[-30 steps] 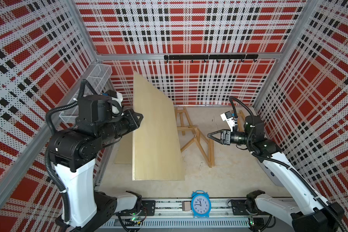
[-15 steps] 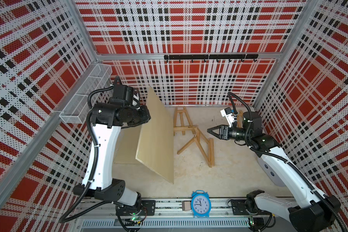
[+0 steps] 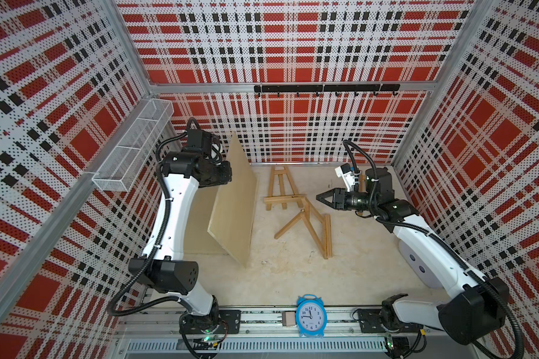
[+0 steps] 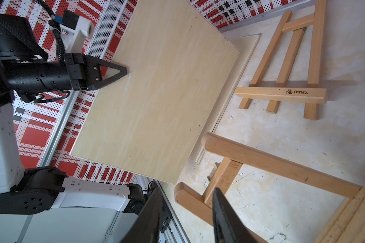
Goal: Disassemble the easel
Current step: Place the drawing board on the drawing board.
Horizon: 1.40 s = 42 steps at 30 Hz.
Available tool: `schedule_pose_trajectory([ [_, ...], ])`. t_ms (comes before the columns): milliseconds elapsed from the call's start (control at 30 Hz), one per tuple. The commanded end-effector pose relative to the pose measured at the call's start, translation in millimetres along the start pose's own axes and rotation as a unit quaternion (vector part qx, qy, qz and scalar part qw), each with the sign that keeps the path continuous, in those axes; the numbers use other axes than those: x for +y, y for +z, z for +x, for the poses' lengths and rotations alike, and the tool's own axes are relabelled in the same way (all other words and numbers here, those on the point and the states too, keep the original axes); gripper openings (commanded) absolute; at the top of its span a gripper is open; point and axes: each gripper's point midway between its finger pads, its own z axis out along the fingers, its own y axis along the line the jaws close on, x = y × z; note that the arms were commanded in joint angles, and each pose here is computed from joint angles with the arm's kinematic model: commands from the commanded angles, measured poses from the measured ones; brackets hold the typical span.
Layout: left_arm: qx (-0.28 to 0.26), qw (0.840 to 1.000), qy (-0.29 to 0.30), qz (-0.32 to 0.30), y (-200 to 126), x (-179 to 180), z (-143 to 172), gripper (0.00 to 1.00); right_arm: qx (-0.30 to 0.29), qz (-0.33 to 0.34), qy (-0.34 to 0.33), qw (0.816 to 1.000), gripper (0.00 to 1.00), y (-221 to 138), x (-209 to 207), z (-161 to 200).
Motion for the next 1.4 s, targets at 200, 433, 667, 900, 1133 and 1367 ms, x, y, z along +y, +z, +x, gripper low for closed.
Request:
schedule_pose_trajectory([
  [200,-0.15,0.981,-0.041,0.114,-6.4,25.5,-61.0,0.0,-0.023,-0.002,-0.004,1.0,0.4,12.0,-1.1,-22.3],
  [433,-0.12,0.984,-0.056,0.115,25.9,62.8,-49.7,0.0,-0.022,0.009,0.001,1.0,0.4,15.3,-6.1,-25.4],
  [667,-0.068,0.991,-0.076,0.085,49.8,113.7,-10.1,0.0,-0.022,0.017,0.007,1.0,0.4,20.7,-10.6,-29.0],
  [900,0.029,0.998,-0.061,0.0,83.7,160.1,35.6,0.0,-0.012,0.012,0.005,1.0,0.4,37.1,-7.8,-33.3],
  [1133,0.089,0.991,-0.045,-0.084,102.0,196.3,60.8,0.0,-0.002,0.016,-0.006,1.0,0.4,51.3,-4.4,-34.4],
  [1367,0.135,0.977,-0.04,-0.158,119.5,232.3,75.1,0.0,-0.003,0.029,-0.007,1.0,0.4,51.6,-6.6,-37.1],
])
